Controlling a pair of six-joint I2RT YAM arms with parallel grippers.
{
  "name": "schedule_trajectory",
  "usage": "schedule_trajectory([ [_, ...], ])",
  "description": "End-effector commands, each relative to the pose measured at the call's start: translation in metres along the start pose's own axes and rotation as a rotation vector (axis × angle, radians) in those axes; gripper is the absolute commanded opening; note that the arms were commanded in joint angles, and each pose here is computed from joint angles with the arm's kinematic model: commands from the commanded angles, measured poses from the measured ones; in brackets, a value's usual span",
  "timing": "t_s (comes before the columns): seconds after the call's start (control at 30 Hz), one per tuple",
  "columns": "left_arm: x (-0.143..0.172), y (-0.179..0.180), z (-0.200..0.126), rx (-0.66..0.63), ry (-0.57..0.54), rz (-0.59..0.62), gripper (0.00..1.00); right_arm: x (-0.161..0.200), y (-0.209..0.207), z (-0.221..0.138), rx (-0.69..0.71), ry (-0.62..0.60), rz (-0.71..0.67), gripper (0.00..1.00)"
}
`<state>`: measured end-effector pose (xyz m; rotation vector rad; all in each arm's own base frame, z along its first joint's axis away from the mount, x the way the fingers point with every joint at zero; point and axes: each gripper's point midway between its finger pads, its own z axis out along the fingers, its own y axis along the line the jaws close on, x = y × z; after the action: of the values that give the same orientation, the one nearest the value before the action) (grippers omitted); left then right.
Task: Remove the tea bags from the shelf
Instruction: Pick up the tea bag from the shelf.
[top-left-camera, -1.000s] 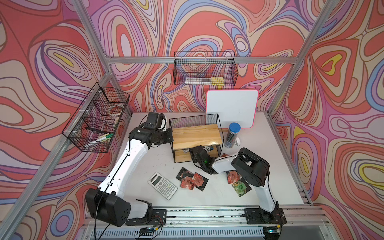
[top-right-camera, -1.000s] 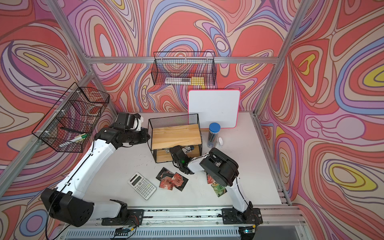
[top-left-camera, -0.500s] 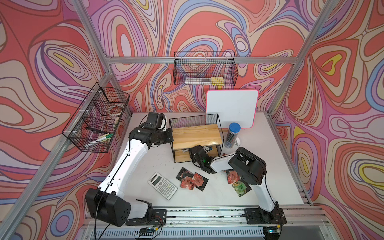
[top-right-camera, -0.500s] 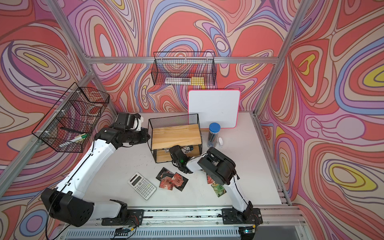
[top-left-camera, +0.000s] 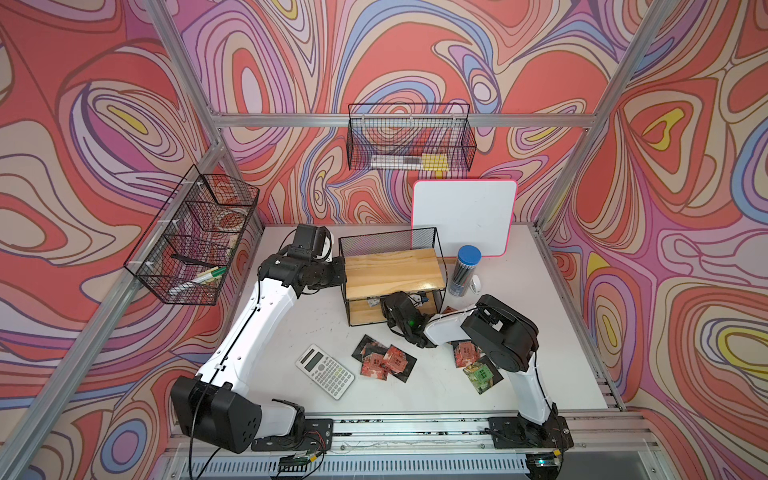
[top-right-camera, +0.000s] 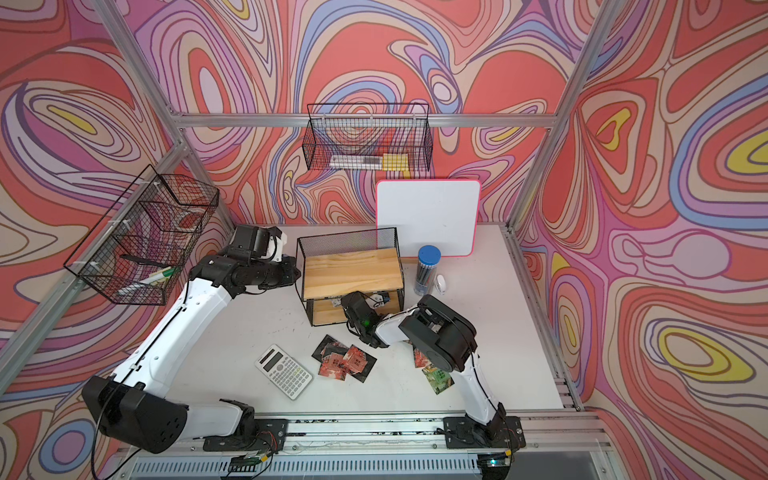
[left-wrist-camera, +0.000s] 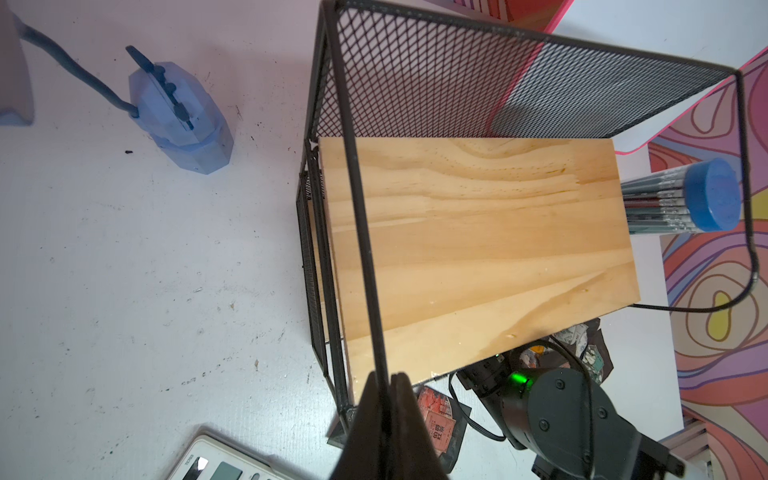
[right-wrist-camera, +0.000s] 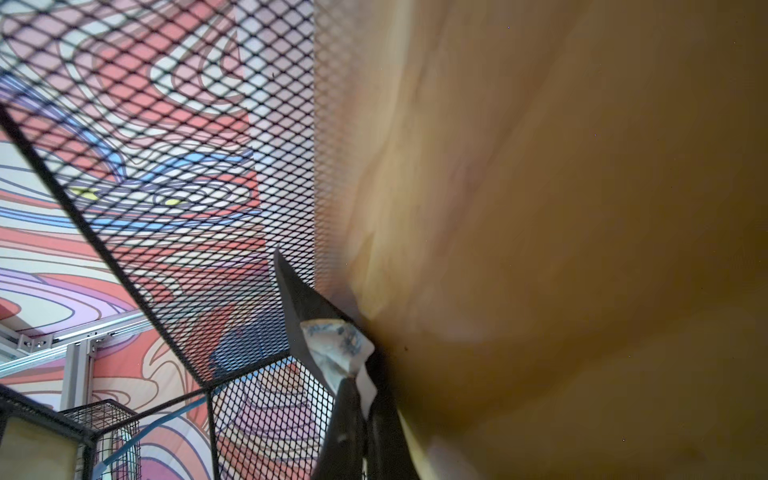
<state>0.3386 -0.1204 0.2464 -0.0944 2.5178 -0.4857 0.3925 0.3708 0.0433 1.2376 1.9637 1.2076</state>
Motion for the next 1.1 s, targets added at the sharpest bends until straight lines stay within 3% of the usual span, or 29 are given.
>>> schedule_trajectory([
  [0.0, 0.019, 0.001, 0.011, 0.002, 0.095, 0.041, 0.00, -0.001, 0.005, -0.012, 0.013, 0.009, 0.060, 0.00],
  [0.37, 0.019, 0.002, 0.011, -0.003, 0.095, 0.043, 0.00, 0.023, 0.018, -0.058, 0.071, 0.091, 0.079, 0.00],
  [0.77, 0.017, 0.002, 0.012, -0.006, 0.094, 0.041, 0.00, 0.043, -0.010, -0.126, 0.234, 0.323, 0.046, 0.00],
  [1.07, 0.016, 0.002, 0.010, -0.012, 0.089, 0.030, 0.00, 0.041, -0.028, -0.167, 0.282, 0.407, -0.008, 0.00],
])
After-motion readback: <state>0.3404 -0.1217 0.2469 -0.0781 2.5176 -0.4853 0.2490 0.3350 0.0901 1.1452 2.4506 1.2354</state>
